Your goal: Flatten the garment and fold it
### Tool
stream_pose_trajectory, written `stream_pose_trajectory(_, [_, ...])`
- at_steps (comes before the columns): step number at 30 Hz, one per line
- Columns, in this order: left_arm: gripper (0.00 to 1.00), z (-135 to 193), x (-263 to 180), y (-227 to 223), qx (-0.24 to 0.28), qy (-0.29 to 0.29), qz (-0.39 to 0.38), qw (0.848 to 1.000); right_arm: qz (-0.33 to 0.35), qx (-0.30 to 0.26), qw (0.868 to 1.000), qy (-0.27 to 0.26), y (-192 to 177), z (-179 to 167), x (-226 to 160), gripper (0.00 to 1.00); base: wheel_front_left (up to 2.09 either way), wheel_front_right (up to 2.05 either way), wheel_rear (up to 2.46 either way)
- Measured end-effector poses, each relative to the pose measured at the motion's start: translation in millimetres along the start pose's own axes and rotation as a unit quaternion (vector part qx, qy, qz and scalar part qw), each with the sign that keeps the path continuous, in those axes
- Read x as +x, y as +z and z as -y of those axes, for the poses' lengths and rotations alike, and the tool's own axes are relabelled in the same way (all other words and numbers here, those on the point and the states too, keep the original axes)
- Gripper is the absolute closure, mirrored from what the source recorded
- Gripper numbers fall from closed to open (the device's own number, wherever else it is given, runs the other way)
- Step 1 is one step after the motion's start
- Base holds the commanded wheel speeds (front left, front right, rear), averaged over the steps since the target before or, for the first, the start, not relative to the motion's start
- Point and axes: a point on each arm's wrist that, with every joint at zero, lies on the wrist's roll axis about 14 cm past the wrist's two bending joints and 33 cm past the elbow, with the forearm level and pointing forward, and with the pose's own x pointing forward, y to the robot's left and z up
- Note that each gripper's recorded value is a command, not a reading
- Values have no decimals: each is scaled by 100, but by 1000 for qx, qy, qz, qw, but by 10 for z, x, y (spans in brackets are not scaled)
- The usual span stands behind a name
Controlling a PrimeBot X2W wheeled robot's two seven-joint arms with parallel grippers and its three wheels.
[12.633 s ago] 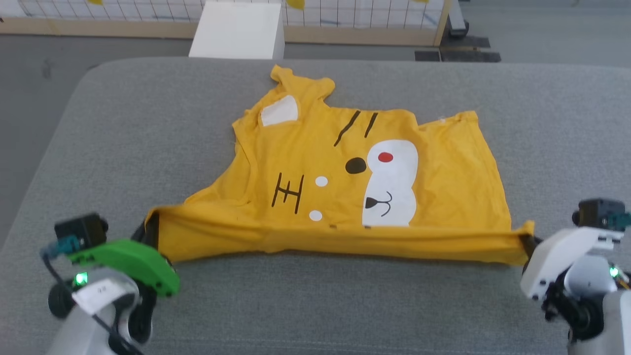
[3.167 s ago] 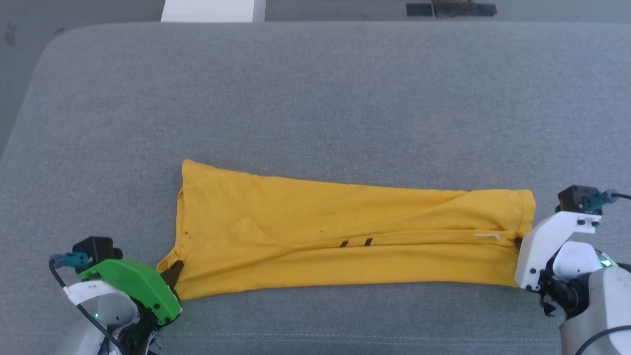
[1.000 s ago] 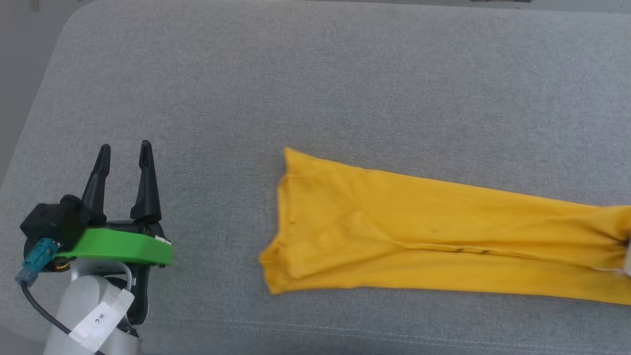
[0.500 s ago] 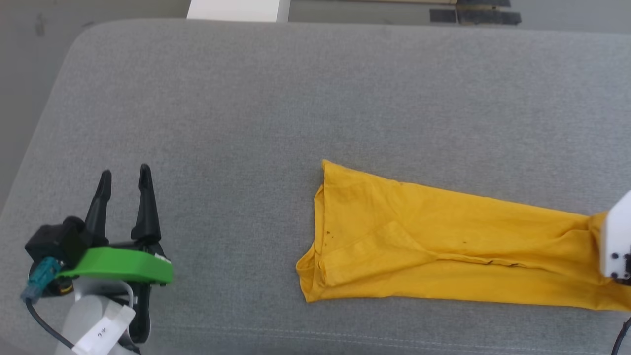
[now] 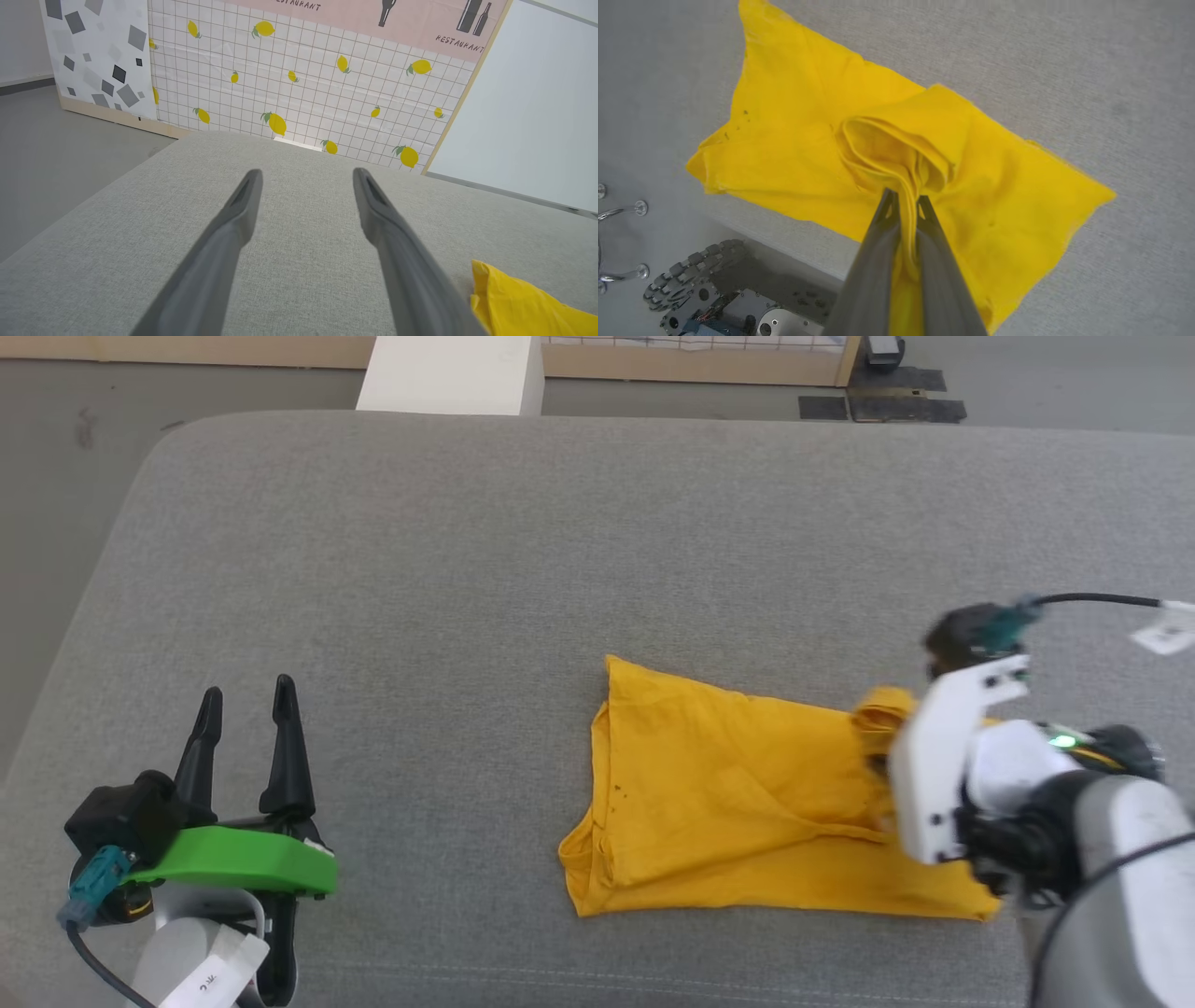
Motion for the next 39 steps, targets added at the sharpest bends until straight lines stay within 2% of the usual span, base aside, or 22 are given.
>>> stream_pose_trajectory(7, [0, -111, -73, -12, 0, 19, -3, 1000, 8, -38, 996, 76, 108, -613, 314, 100, 0, 0, 0])
stream_pose_trajectory(14, [0, -256, -151, -52, 3, 42, -11, 999, -3, -73, 990, 124, 131, -997, 595, 100, 0, 0, 0])
stream_pose_trajectory(24, [0, -419, -232, -163, 9, 67, -30, 997, -43, -64, 986, 149, -205, -1151, 1061, 100, 0, 0, 0])
stream_pose_trajectory(25, [0, -430, -235, -172, 9, 69, -32, 997, -39, -67, 985, 152, -203, -1178, 1084, 85, 0, 0, 0])
stream_pose_trajectory(26, [0, -438, -239, -182, 9, 70, -33, 997, -34, -65, 984, 159, -191, -1216, 1092, 29, 0, 0, 0])
stream_pose_trajectory(27, [0, -442, -241, -186, 9, 70, -34, 997, -29, -63, 983, 168, -178, -1257, 1089, 0, 0, 0, 0])
stream_pose_trajectory(33, [0, -373, -223, -164, 5, 61, -30, 998, 11, -60, 973, 222, -3, -1569, 898, 0, 0, 0, 0])
stream_pose_trajectory(36, [0, -300, -206, -141, 1, 50, -26, 998, 51, -60, 967, 242, 189, -1680, 719, 0, 0, 0, 0])
stream_pose_trajectory(39, [0, -202, -183, -119, -3, 36, -21, 999, 112, -45, 962, 243, 454, -1644, 529, 0, 0, 0, 0])
